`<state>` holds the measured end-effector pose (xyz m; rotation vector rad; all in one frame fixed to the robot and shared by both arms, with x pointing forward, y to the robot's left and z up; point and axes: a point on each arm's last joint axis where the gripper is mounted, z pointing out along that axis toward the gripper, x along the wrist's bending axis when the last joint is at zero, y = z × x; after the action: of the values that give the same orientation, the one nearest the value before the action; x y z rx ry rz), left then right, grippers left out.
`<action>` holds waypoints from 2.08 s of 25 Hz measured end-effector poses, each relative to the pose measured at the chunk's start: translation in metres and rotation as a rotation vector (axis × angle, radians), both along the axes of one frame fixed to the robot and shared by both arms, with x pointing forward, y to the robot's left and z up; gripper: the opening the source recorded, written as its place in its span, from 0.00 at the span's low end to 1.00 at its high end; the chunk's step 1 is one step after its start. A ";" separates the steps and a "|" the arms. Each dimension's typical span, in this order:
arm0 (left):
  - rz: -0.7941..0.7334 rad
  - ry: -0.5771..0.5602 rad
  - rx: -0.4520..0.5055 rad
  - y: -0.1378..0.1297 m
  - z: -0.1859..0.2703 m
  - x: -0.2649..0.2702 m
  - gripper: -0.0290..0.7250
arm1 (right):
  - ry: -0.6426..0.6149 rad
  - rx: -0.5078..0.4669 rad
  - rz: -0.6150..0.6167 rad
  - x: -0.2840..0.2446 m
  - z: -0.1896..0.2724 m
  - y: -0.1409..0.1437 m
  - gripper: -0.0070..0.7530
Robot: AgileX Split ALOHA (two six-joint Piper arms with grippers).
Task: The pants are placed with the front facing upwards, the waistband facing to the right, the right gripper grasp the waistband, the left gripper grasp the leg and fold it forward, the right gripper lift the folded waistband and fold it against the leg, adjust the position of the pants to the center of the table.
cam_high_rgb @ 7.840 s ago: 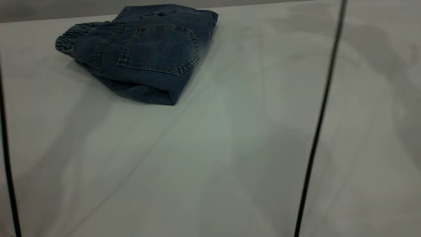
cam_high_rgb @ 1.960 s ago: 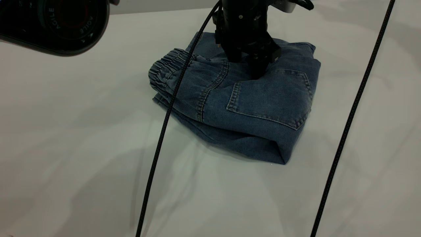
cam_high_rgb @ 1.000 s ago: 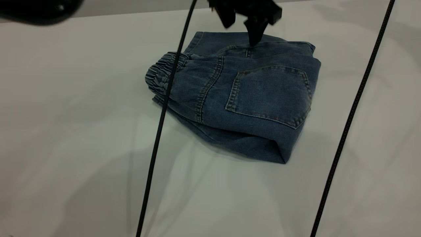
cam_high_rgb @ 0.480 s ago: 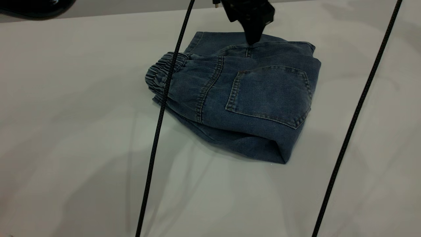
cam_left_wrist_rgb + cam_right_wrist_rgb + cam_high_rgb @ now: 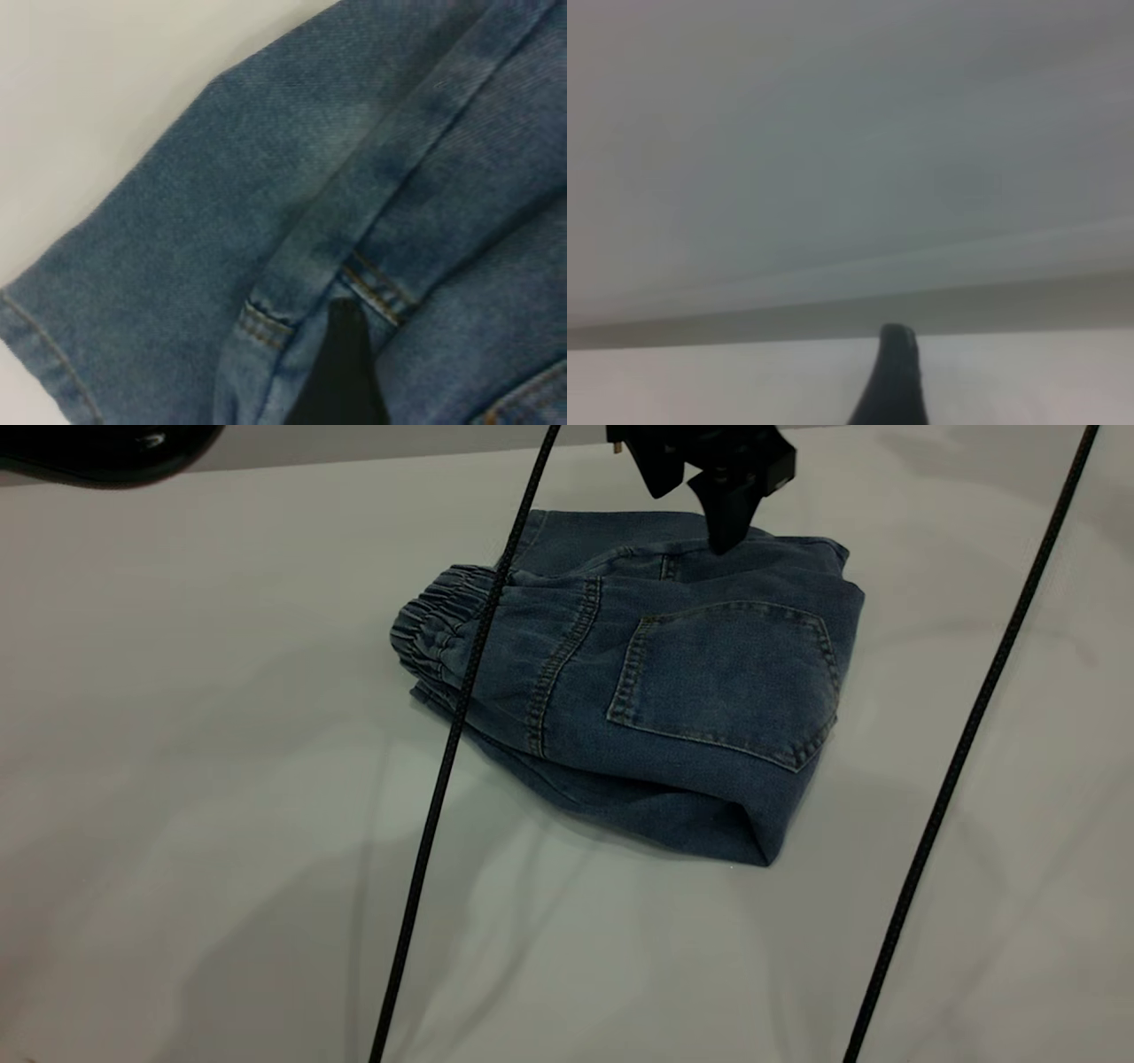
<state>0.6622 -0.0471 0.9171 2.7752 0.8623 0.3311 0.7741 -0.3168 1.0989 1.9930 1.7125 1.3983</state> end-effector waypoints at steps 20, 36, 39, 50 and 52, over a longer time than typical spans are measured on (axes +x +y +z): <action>-0.126 0.261 0.279 0.039 -0.078 -0.039 0.78 | -0.003 0.016 0.008 0.000 0.001 0.001 0.74; 0.408 0.367 0.142 0.032 -0.080 -0.047 0.78 | -0.004 0.010 0.008 0.000 0.001 0.001 0.74; 0.514 0.369 0.130 0.032 -0.080 -0.047 0.78 | -0.004 0.010 0.008 0.000 0.001 0.001 0.74; 0.529 0.335 0.098 0.030 -0.063 -0.044 0.78 | -0.004 0.010 0.008 0.000 0.001 0.001 0.74; 0.495 0.299 0.052 0.026 -0.044 -0.040 0.78 | -0.004 0.010 0.008 0.000 0.001 0.001 0.74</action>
<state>0.6222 -0.0208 0.8736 2.6609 1.6375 0.0089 0.7738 -0.3157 1.1000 1.9899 1.7170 1.4150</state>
